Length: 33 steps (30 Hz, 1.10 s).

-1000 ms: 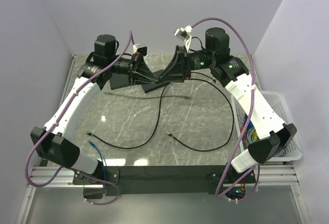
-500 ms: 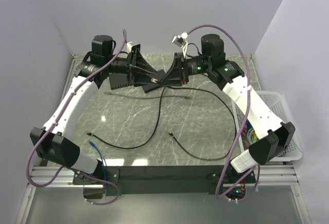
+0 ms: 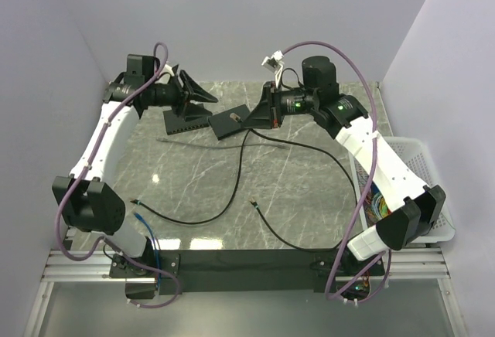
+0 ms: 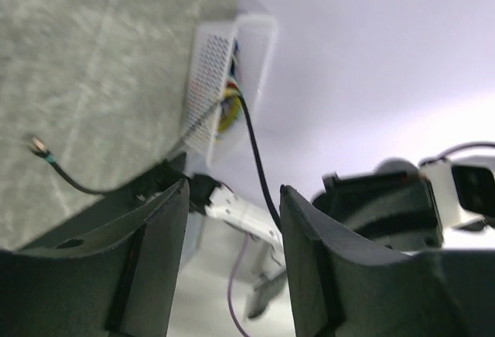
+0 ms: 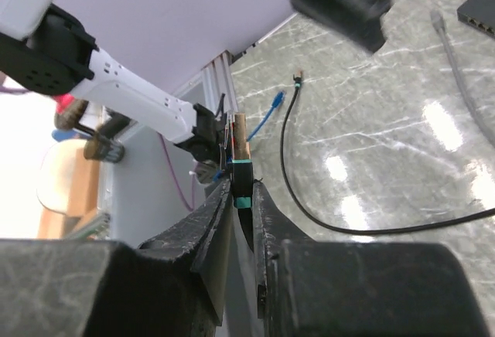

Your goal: Insert the plug into the switch port

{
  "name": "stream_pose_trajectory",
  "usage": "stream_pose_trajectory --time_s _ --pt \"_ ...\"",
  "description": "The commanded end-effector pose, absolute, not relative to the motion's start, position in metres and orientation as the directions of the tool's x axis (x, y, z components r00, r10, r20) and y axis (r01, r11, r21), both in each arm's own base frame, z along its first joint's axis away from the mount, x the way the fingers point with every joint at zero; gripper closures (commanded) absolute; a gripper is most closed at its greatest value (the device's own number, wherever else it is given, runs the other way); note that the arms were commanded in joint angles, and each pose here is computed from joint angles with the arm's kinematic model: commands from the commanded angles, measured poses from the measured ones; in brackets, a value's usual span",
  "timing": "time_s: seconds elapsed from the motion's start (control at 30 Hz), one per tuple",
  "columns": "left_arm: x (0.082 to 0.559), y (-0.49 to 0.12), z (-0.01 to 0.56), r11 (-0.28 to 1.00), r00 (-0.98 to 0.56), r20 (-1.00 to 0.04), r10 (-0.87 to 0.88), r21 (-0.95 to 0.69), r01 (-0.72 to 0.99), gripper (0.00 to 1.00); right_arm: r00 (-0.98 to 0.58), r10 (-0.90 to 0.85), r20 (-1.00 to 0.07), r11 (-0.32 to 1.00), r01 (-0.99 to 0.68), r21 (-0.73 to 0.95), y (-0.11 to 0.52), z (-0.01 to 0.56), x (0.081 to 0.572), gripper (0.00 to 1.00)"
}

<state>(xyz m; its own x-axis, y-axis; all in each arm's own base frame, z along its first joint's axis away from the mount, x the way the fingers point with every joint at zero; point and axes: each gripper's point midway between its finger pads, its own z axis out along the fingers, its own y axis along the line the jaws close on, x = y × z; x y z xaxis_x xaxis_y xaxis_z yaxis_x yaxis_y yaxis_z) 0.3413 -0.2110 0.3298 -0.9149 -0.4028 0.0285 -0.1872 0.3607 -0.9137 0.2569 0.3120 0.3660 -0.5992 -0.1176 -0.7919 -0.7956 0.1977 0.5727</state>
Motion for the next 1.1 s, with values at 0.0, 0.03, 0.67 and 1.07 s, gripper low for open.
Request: stream_pose_trajectory --time_s 0.0,0.03,0.67,1.07 --pt "0.358 -0.199 0.357 0.454 -0.871 -0.199 -0.448 -0.891 -0.030 0.45 -0.654 -0.069 -0.753 0.209 -0.748 0.630 0.316 0.377 0.265 1.00" --pt "0.359 -0.197 0.365 0.463 -0.859 -0.236 -0.454 -0.886 -0.001 0.45 -0.685 -0.082 -0.724 0.170 -0.726 0.667 0.319 0.377 0.263 1.00" --pt "0.375 -0.216 0.431 0.569 -0.633 -0.608 -0.480 -0.764 0.303 0.49 -0.948 0.068 -0.310 -0.066 -0.314 0.947 0.359 0.441 0.337 1.00" --pt "0.380 -0.221 0.427 0.565 -0.634 -0.600 -0.488 -0.771 0.294 0.73 -0.952 0.053 -0.302 -0.118 -0.307 0.945 0.358 0.450 0.331 1.00"
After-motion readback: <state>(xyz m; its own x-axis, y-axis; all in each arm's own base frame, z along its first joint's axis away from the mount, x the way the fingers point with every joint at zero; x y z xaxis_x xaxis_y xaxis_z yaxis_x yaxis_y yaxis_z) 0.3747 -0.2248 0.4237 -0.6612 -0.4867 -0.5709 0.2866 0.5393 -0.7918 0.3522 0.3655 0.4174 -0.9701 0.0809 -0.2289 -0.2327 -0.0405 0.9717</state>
